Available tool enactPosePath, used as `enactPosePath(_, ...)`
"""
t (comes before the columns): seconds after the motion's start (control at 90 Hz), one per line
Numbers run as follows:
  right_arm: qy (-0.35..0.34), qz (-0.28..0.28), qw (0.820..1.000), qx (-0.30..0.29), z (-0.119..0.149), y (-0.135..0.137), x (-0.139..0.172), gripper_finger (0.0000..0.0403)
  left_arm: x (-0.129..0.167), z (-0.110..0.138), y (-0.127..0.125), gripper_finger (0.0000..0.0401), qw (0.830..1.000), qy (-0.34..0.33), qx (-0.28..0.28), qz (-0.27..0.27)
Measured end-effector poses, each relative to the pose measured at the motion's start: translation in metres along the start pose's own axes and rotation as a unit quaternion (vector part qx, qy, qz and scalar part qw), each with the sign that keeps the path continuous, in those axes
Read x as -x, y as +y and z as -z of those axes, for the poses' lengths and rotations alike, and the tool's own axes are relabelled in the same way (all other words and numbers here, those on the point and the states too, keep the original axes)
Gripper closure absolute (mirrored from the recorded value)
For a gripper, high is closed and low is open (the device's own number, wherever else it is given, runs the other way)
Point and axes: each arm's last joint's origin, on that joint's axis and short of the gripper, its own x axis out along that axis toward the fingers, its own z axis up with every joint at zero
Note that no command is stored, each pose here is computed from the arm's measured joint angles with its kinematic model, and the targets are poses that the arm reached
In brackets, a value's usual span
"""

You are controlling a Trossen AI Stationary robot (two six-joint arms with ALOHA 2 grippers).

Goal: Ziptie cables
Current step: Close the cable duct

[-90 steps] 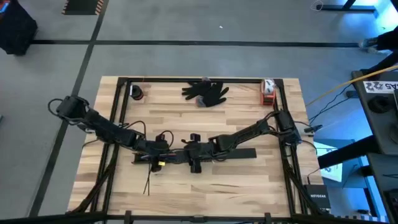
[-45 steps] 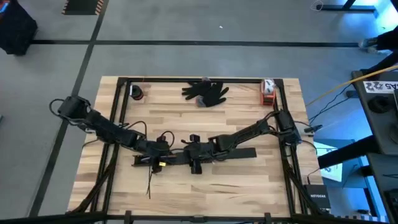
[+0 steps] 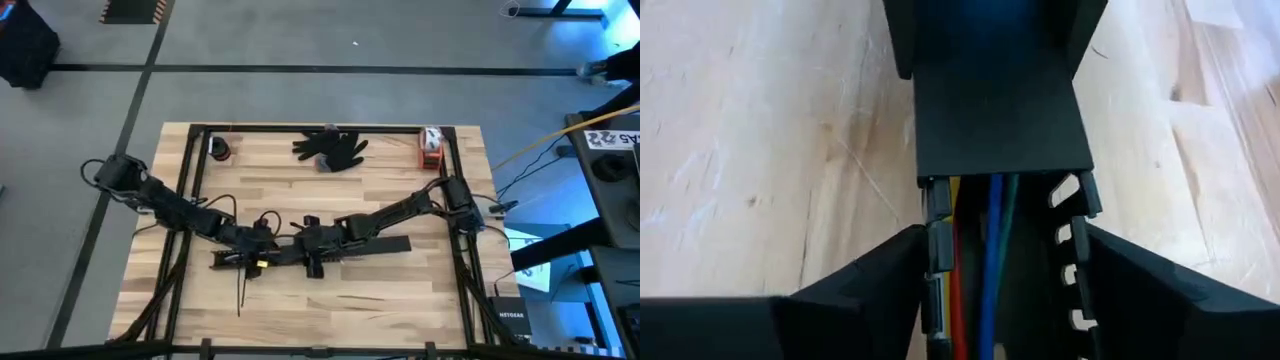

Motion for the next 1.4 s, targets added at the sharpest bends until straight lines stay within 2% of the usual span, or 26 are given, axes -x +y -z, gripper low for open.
enactPosePath(0.267,-0.003,0.009,1.000,-0.009,-0.0006,-0.0021,-0.0001,0.0177,-0.0001,-0.0011,-0.0004,0.0141,1.000,-0.008,-0.013,-0.001)
enactPosePath(0.556,0.003,0.001,1.000,-0.007,-0.0004,-0.0020,0.0010,0.0178,-0.0034,0.0015,0.0021,0.0201,0.999,-0.001,0.013,-0.032)
enactPosePath(0.689,-0.006,0.000,1.000,-0.009,-0.0016,-0.0018,0.0009,0.0178,-0.0044,0.0015,0.0020,0.0210,0.999,-0.006,0.024,-0.032)
enactPosePath(0.833,-0.021,0.002,1.000,-0.014,-0.0020,-0.0015,-0.0025,0.0177,-0.0050,-0.0021,0.0004,0.0197,0.999,-0.031,0.009,-0.020)
enactPosePath(1.111,-0.041,0.017,0.999,-0.013,-0.0018,-0.0012,-0.0082,0.0177,-0.0050,-0.0011,0.0004,0.0173,0.999,-0.027,-0.024,-0.017)
enactPosePath(1.4,-0.037,0.030,0.999,-0.021,-0.0015,-0.0022,-0.0081,0.0177,-0.0049,-0.0027,-0.0003,0.0141,0.999,-0.032,-0.027,-0.008)
